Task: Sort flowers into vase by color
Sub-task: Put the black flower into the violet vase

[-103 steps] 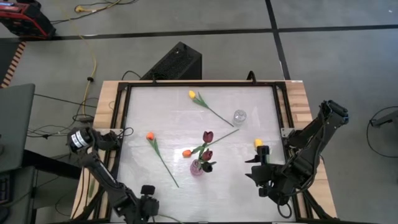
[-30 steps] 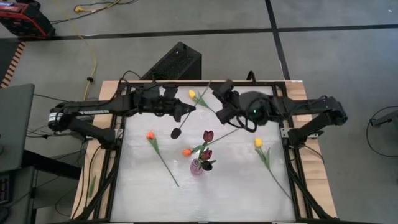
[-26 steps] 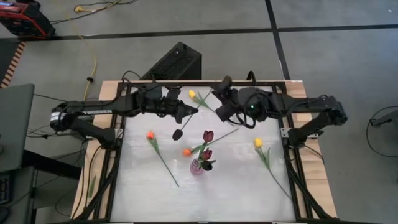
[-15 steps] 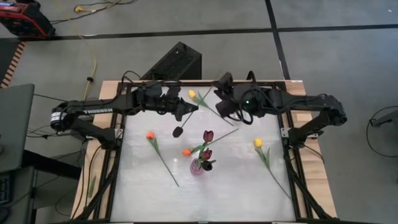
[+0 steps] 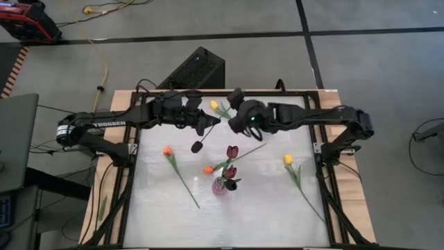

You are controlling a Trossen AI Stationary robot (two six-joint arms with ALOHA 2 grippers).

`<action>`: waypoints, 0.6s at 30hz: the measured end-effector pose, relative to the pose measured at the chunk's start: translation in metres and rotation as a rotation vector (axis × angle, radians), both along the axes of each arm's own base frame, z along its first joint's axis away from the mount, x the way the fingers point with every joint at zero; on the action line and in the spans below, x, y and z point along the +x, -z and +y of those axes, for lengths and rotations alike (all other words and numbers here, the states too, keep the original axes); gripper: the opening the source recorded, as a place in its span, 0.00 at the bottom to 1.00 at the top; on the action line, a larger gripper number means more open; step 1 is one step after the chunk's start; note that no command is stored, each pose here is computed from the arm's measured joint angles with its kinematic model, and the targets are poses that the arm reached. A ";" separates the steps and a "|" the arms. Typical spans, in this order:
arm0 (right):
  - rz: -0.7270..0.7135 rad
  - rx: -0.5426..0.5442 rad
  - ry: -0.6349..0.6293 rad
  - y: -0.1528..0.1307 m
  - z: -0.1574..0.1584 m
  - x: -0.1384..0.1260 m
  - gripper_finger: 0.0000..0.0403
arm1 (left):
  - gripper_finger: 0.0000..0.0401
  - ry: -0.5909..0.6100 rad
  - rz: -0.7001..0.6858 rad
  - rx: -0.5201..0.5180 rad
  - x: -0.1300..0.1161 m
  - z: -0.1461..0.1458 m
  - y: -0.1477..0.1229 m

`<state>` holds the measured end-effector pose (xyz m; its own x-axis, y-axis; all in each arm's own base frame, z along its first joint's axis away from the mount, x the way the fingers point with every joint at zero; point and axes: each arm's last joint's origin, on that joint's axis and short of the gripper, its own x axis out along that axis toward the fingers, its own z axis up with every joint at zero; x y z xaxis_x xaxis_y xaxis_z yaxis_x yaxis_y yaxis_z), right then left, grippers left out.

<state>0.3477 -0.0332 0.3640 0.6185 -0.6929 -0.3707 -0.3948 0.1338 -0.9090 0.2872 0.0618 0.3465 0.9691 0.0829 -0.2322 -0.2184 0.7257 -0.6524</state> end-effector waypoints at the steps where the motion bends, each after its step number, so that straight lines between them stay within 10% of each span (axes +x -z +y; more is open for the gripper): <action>1: 0.016 -0.013 0.007 0.004 0.001 0.003 0.41 | 0.01 -0.007 0.000 0.002 0.000 0.000 0.000; 9: 0.057 0.048 -0.011 0.011 0.006 0.000 0.04 | 0.08 -0.035 0.044 0.110 -0.002 0.006 0.003; 18: -0.168 0.637 0.100 -0.018 -0.026 -0.064 0.04 | 0.27 -0.023 0.003 0.374 -0.013 0.008 -0.012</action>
<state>0.2839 -0.0594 0.3823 0.6474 -0.4277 -0.6308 -0.2124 0.6936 -0.6883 0.2742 0.0701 0.3588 0.9654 0.1845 -0.1840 -0.2389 0.9087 -0.3423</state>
